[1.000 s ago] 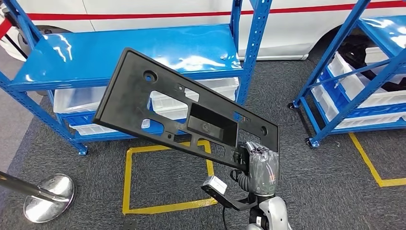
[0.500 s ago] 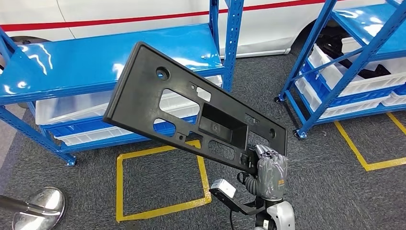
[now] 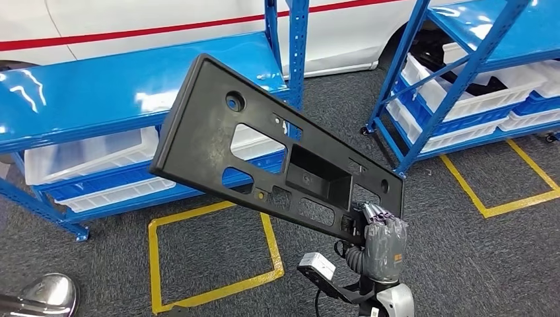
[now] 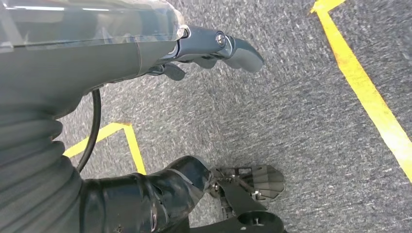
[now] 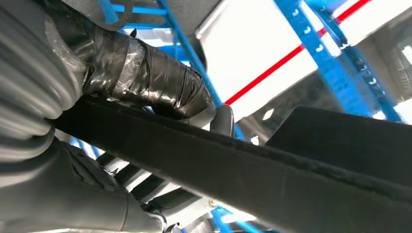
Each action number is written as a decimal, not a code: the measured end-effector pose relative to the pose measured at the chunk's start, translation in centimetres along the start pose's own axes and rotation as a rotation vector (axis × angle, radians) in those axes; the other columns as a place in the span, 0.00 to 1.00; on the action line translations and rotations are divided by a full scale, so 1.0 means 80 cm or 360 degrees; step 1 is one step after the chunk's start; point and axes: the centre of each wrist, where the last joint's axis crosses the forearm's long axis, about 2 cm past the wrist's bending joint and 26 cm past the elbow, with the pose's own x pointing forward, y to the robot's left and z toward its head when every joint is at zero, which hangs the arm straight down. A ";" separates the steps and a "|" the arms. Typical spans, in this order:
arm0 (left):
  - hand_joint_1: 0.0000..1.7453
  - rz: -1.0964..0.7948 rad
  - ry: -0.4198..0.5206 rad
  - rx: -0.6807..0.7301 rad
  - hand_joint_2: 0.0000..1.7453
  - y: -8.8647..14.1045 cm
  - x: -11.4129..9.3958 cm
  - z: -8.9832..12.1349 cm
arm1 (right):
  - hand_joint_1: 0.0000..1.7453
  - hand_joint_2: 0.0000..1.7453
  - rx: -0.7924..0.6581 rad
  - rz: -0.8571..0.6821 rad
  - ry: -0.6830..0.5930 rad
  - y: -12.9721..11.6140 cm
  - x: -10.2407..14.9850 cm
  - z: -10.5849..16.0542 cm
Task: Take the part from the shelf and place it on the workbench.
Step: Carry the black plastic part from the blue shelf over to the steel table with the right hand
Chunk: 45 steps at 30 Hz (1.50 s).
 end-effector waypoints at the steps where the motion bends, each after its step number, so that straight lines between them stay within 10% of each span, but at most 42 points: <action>1: 0.00 0.0000 0.0001 0.0001 1.00 0.000 0.000 0.000 | 1.00 1.00 -0.0009 -0.0004 0.0004 -0.001 0.000 0.000; 45: 0.00 0.0061 0.0044 0.0061 1.00 0.004 -0.017 0.006 | 1.00 1.00 -0.0410 -0.0022 0.0206 -0.062 -0.005 0.033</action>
